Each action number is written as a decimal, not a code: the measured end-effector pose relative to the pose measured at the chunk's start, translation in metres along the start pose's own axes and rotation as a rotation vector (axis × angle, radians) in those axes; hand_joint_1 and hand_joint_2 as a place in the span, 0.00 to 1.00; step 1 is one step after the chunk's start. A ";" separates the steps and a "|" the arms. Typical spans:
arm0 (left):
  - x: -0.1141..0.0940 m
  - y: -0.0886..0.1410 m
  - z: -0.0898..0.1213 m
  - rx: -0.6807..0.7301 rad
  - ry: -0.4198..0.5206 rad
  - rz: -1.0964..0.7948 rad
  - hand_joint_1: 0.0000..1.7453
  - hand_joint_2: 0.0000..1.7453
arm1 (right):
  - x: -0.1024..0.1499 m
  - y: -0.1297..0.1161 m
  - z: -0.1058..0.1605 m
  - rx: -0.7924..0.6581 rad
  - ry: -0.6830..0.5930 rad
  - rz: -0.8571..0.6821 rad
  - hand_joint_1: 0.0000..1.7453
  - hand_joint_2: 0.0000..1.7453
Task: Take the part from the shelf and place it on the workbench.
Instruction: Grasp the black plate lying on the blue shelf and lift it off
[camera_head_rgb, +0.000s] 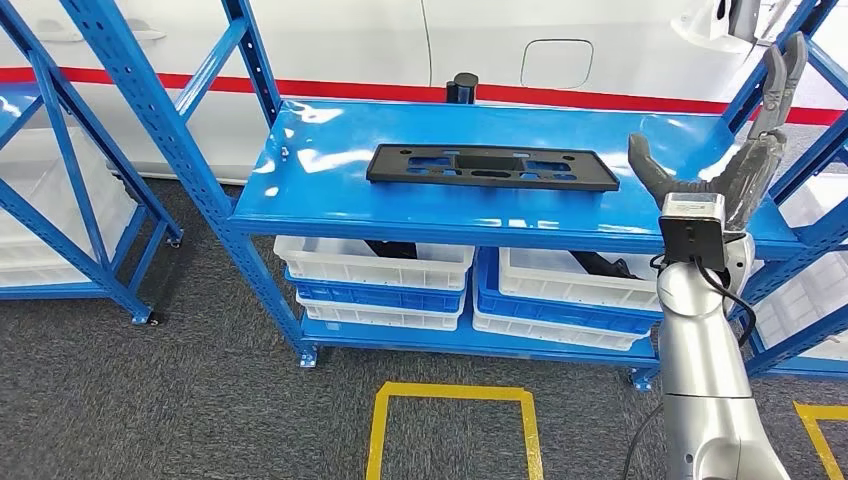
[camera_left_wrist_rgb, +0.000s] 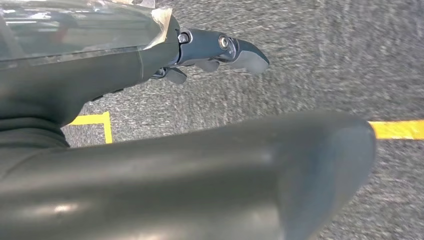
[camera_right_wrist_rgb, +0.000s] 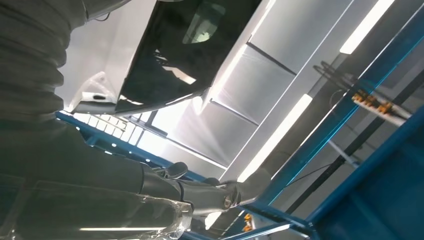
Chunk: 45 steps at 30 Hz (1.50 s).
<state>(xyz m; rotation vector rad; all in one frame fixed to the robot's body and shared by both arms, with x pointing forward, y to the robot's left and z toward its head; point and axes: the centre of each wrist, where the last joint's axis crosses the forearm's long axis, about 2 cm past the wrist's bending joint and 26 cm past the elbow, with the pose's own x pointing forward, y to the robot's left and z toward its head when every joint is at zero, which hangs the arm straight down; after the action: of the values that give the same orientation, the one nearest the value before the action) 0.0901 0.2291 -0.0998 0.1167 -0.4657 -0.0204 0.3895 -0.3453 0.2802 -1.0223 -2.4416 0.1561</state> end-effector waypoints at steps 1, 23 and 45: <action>0.001 0.000 0.000 -0.001 -0.003 -0.001 0.00 0.00 | 0.001 -0.001 -0.002 -0.006 -0.007 0.000 0.00 1.00; 0.003 -0.001 0.000 -0.012 -0.022 -0.011 0.00 0.00 | 0.006 -0.001 -0.001 -0.006 -0.008 0.000 0.00 1.00; 0.000 -0.001 0.000 -0.034 -0.051 0.003 0.00 0.00 | 0.006 0.001 0.010 0.051 -0.008 0.018 0.00 1.00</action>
<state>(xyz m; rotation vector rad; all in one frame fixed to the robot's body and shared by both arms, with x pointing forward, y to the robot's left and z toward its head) 0.0896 0.2281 -0.0999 0.0817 -0.5165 -0.0284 0.3820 -0.3391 0.2738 -1.0237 -2.4230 0.2279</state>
